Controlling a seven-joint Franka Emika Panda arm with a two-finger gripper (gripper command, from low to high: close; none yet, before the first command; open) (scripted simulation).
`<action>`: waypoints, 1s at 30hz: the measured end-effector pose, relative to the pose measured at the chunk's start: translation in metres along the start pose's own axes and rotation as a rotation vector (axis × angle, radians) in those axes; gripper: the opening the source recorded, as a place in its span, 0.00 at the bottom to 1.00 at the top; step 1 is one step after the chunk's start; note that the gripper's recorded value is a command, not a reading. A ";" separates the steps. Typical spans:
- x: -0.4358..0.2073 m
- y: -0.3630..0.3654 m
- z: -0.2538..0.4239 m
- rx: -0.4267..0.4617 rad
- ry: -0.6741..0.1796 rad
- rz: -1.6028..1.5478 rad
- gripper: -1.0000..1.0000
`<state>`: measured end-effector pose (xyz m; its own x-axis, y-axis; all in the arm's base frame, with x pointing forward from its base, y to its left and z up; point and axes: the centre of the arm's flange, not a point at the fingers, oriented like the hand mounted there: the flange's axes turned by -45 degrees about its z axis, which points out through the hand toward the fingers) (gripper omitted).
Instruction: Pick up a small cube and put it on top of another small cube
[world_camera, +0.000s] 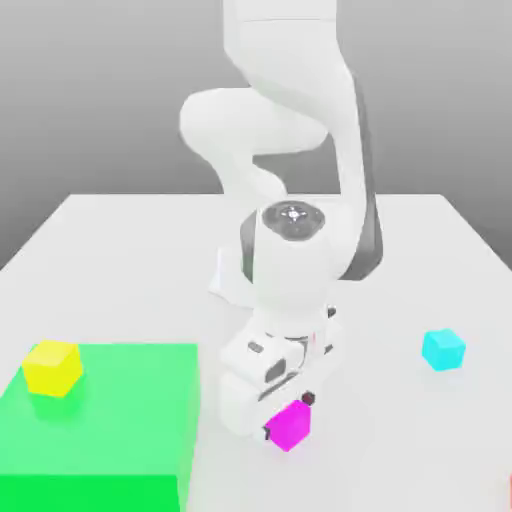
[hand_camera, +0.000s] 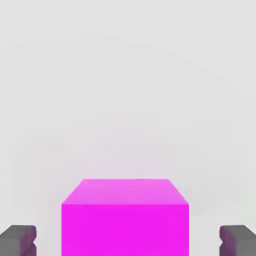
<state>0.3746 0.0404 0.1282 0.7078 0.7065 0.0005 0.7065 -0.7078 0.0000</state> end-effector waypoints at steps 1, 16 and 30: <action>0.000 0.000 0.000 0.000 0.000 0.000 0.00; -0.031 0.067 -0.092 -0.005 -0.003 0.324 0.00; -0.193 0.213 -0.185 0.005 0.003 1.307 0.00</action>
<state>0.3885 -0.2467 0.3133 0.8665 -0.4991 0.0000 -0.4991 -0.8665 -0.0057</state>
